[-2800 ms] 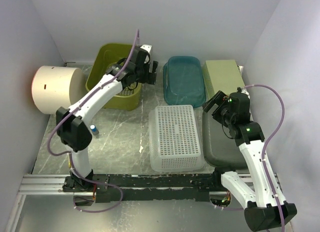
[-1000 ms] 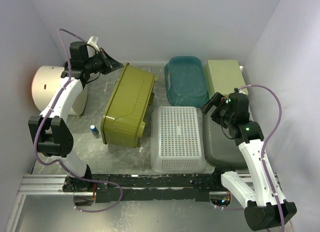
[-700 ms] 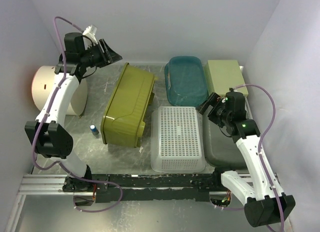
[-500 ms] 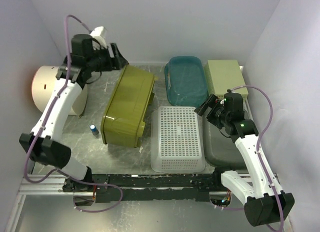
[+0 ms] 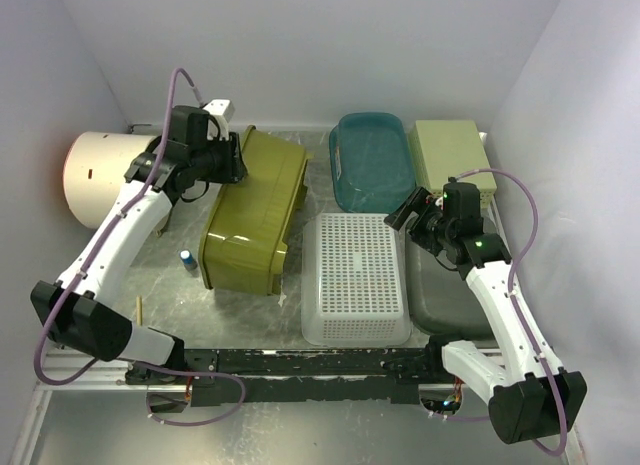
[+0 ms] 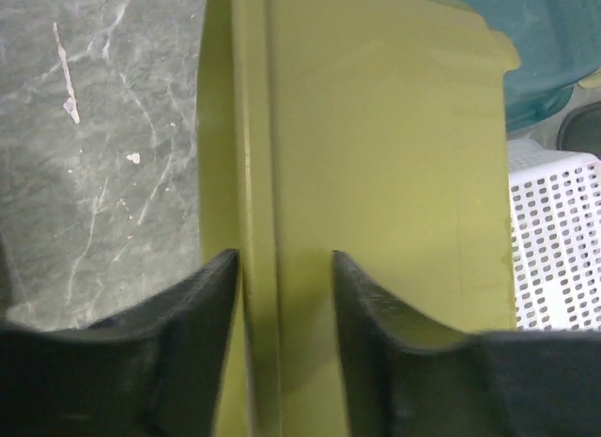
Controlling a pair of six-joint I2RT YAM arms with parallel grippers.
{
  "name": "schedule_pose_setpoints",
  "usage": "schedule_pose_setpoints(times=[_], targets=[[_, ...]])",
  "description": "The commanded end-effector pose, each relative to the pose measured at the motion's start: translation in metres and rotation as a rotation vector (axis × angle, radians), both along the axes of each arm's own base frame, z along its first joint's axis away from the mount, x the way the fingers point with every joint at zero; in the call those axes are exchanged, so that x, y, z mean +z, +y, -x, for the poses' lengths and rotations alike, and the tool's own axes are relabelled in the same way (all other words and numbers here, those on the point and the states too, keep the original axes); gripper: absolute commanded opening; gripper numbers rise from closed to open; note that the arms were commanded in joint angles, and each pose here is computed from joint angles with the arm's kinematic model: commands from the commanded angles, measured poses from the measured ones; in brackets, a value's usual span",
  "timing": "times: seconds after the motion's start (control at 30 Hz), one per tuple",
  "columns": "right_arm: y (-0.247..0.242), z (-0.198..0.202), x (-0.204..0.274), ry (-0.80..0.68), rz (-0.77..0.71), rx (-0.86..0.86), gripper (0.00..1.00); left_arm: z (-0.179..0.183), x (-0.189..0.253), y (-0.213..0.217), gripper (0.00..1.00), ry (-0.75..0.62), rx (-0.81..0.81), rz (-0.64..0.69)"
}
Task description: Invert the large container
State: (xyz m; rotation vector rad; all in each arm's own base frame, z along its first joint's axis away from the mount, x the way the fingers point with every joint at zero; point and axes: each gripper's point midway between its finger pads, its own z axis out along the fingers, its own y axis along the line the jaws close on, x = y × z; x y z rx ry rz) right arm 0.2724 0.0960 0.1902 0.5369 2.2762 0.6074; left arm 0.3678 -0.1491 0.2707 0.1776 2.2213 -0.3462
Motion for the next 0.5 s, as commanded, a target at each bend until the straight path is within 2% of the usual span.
schedule_pose_setpoints(times=[0.0, 0.07, 0.1, 0.33, 0.47], targets=[[-0.001, 0.0, 0.011, -0.038, 0.014, 0.0, 0.87, -0.002, -0.012, 0.015, 0.4, 0.034, 0.022, -0.028], [-0.002, 0.002, 0.01, -0.036, 0.014, -0.003, 0.87, -0.009, -0.006, 0.025, 0.17, 0.016, 0.054, -0.015], [-0.002, 0.003, 0.01, -0.035, 0.015, -0.004, 0.87, -0.014, -0.002, 0.031, 0.08, 0.006, 0.064, 0.006], [-0.001, 0.002, 0.006, -0.024, 0.011, -0.001, 0.86, -0.06, 0.027, 0.035, 0.07, -0.057, 0.022, 0.252], [-0.002, 0.0, 0.011, -0.031, 0.016, -0.003, 0.86, -0.088, 0.046, 0.034, 0.07, -0.071, 0.0, 0.509]])
